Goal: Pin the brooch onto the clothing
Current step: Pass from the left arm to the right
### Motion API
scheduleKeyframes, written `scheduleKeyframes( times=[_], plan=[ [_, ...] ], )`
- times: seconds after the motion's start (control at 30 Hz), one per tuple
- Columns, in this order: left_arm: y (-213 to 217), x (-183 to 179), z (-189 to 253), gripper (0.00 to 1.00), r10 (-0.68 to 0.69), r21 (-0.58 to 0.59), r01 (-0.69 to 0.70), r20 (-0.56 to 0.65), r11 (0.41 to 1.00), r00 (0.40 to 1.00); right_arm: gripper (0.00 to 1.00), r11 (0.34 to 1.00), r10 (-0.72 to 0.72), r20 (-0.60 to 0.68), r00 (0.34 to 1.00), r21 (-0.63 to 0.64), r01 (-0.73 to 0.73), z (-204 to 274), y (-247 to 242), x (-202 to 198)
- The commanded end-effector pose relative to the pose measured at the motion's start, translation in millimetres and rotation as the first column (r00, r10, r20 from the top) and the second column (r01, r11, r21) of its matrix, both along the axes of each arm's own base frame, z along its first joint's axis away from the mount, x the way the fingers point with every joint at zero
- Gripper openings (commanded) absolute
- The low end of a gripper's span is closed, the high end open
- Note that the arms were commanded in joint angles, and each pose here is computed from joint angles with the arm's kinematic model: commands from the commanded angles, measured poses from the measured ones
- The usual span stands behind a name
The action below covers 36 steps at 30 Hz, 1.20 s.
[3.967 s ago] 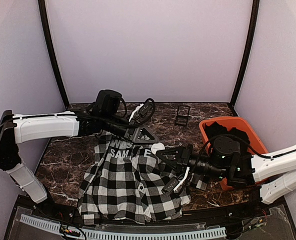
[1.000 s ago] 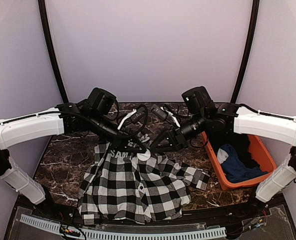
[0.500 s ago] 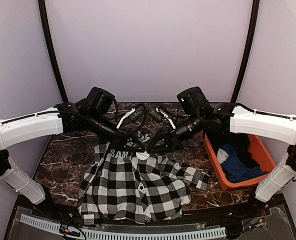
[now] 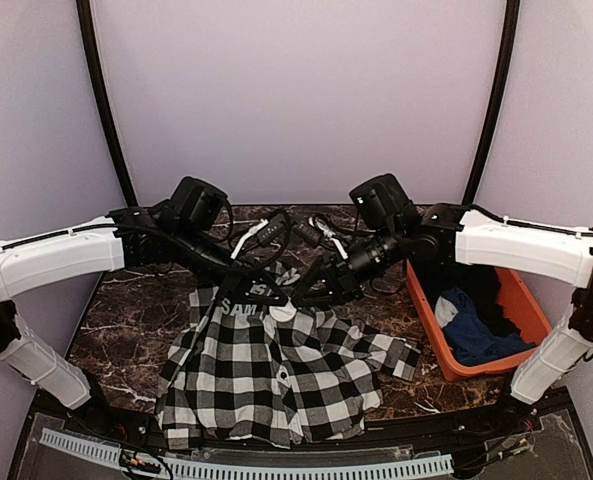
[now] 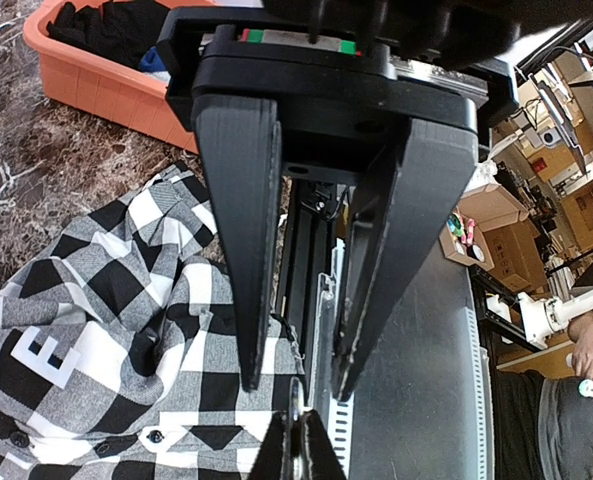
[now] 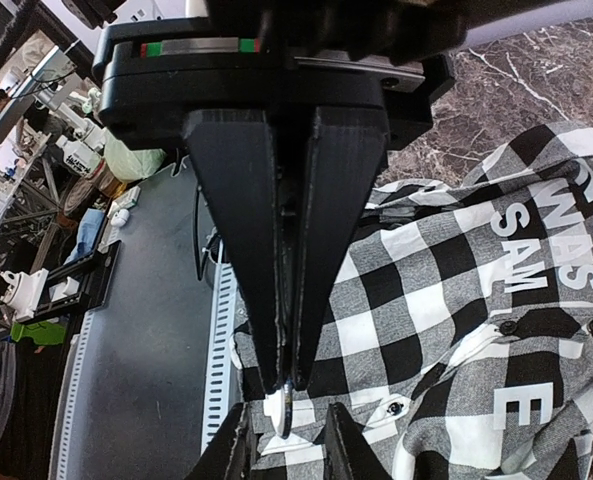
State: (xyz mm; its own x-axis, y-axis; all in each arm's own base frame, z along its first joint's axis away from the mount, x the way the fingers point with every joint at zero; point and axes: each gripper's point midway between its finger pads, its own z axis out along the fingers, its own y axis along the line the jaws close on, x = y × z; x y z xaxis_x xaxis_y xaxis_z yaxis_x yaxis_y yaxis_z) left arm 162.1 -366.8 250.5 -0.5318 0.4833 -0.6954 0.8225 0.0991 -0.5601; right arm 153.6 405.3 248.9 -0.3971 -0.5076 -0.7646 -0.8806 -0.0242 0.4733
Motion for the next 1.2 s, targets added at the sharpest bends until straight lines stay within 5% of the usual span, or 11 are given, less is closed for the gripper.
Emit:
scheduleKeyframes(
  times=[0.0, 0.9, 1.17],
  plan=[
    [-1.8, -11.8, 22.1, 0.01, -0.048, -0.083, 0.053, 0.063, 0.995, 0.997, 0.25, 0.996, -0.048, -0.002, 0.999, -0.076, 0.047, -19.3, 3.3, 8.0],
    [1.0, -1.3, 22.1, 0.01, 0.032, -0.092, -0.022, 0.113, 0.996, 0.993, 0.34, 0.983, 0.014, -0.012, 1.0, 0.182, -0.011, 33.5, -12.1, -7.1],
    [-2.5, -0.2, 24.4, 0.01, 0.028, -0.106, -0.017, 0.105, 0.994, 0.994, 0.32, 0.985, -0.009, -0.026, 1.0, 0.171, 0.013, 28.2, -7.5, -0.8]
  ],
)
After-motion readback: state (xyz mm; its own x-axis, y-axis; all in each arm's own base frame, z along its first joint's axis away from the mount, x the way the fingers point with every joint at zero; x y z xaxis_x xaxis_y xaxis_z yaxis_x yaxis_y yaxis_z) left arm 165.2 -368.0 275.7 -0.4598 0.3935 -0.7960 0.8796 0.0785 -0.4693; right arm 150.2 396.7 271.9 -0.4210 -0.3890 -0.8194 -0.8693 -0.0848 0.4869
